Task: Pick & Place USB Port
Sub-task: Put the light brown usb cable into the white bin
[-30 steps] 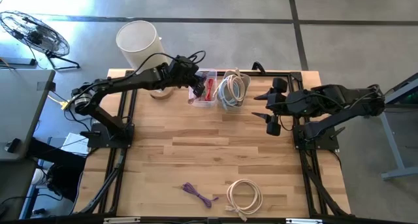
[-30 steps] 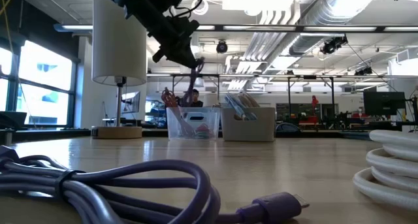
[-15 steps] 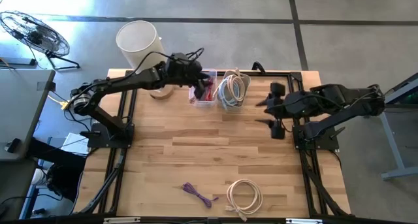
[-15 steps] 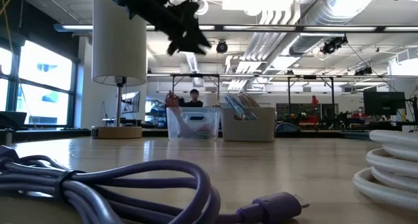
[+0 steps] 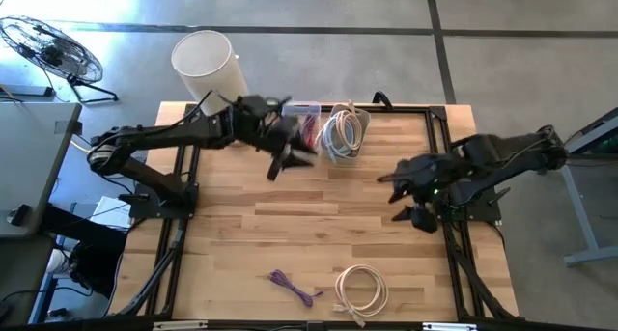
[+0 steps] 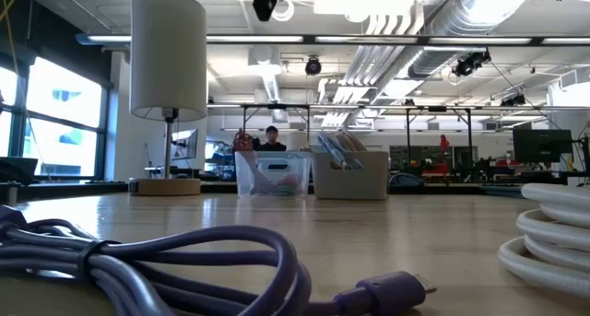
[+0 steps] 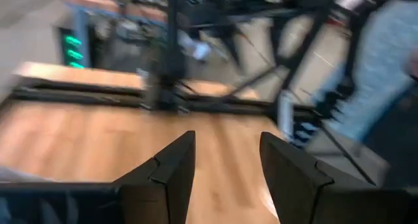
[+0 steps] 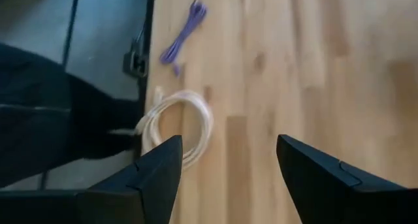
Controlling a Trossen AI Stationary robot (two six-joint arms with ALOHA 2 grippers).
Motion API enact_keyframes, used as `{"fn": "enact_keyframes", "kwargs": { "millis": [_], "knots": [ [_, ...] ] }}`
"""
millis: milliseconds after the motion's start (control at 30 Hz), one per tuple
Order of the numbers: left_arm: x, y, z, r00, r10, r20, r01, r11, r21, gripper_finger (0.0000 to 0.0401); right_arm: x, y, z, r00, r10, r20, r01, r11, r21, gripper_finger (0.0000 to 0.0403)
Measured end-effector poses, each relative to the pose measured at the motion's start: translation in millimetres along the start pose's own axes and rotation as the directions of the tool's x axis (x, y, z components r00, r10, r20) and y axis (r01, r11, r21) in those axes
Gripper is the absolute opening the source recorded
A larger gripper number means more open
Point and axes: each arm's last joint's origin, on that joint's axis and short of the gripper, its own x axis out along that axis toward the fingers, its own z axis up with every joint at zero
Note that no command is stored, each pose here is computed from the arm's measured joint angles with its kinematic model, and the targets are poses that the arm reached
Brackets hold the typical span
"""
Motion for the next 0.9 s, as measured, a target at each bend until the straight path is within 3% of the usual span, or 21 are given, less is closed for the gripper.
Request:
{"fn": "enact_keyframes", "kwargs": {
  "millis": [167,300,533,633,733,900],
  "knots": [
    [2,-41,-4,0.99,-0.126,-0.07,0.125,0.992,-0.019,0.0165,43,-4,-19,0.988,0.111,-0.106,-0.101,0.99,0.096,0.024],
    [4,-70,-11,0.978,-0.158,-0.135,0.155,0.987,-0.03,0.0165,77,-7,-34,0.97,0.215,-0.118,-0.189,0.963,0.194,0.024],
    [3,-99,-28,0.957,-0.102,-0.271,0.098,0.995,-0.027,0.0165,113,4,-40,0.879,0.472,0.064,-0.47,0.836,0.285,0.024],
    [2,-107,-35,0.938,-0.11,-0.329,0.105,0.994,-0.032,0.0165,117,13,-33,0.839,0.518,0.17,-0.545,0.796,0.263,0.024],
    [3,-118,-39,0.923,-0.142,-0.358,0.136,0.99,-0.042,0.0165,113,27,-18,0.801,0.535,0.27,-0.589,0.784,0.194,0.024],
    [3,-137,-45,0.899,-0.197,-0.39,0.19,0.98,-0.058,0.0165,96,60,18,0.775,0.532,0.34,-0.577,0.816,0.038,0.024]
  ]
}}
